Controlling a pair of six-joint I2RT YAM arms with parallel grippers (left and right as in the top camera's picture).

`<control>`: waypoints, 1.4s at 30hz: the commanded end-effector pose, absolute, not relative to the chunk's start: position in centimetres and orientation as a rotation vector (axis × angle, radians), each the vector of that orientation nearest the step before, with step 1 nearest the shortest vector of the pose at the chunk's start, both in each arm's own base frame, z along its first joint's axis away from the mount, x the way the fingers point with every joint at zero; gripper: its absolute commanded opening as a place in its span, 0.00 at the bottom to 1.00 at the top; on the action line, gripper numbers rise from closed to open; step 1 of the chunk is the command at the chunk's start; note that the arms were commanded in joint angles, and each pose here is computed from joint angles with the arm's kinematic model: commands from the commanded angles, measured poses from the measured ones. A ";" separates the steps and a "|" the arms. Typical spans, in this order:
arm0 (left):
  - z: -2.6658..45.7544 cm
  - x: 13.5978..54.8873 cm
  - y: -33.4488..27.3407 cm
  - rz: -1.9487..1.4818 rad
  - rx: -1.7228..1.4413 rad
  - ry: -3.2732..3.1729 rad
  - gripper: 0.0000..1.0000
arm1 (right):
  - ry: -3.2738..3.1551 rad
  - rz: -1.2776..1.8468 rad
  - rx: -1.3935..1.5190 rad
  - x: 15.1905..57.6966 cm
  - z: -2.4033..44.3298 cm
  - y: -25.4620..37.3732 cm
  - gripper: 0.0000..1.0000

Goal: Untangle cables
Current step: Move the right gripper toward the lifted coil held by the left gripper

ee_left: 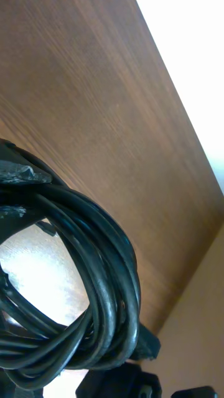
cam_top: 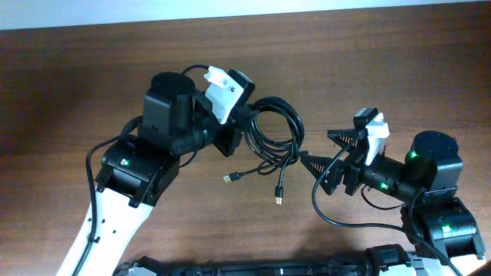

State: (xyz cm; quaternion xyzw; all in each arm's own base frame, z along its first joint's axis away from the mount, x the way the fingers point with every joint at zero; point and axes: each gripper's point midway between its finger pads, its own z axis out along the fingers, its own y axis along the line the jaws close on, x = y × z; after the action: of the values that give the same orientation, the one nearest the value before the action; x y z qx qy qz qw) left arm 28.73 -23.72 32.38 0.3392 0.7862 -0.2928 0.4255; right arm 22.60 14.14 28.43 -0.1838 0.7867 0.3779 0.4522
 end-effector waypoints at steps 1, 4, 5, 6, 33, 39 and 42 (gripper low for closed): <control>34.2 27.2 -25.6 -0.799 0.905 1.897 0.00 | 1.888 0.930 -0.488 22.5 30.0 14.3 1.00; 34.0 26.5 -26.8 -0.821 0.942 1.885 0.00 | 1.882 0.927 -0.490 22.5 30.2 14.3 1.00; 33.9 26.3 -27.1 -0.826 0.956 1.884 0.00 | 1.880 0.926 -0.490 22.5 30.2 14.3 1.00; 33.7 26.0 -27.5 -0.833 0.970 1.883 0.00 | 1.879 0.925 -0.490 22.6 30.2 14.3 1.00; 31.7 21.0 -29.6 -0.799 1.417 1.671 0.00 | 2.001 0.450 -0.149 26.9 27.6 7.4 1.00; 31.4 22.0 -29.2 -0.730 1.391 1.700 0.00 | 2.006 0.473 -0.126 26.8 27.6 7.5 0.99; 31.1 23.0 -28.6 -0.658 1.355 1.737 0.00 | 2.002 0.540 -0.171 26.4 27.8 8.6 1.00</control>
State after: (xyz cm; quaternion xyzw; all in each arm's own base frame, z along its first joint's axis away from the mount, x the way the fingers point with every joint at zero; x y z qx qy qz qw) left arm 22.35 -28.92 30.27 0.5402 0.6886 -0.2857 0.3903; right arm 26.49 8.31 26.50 -0.0717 0.8386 0.2094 0.4978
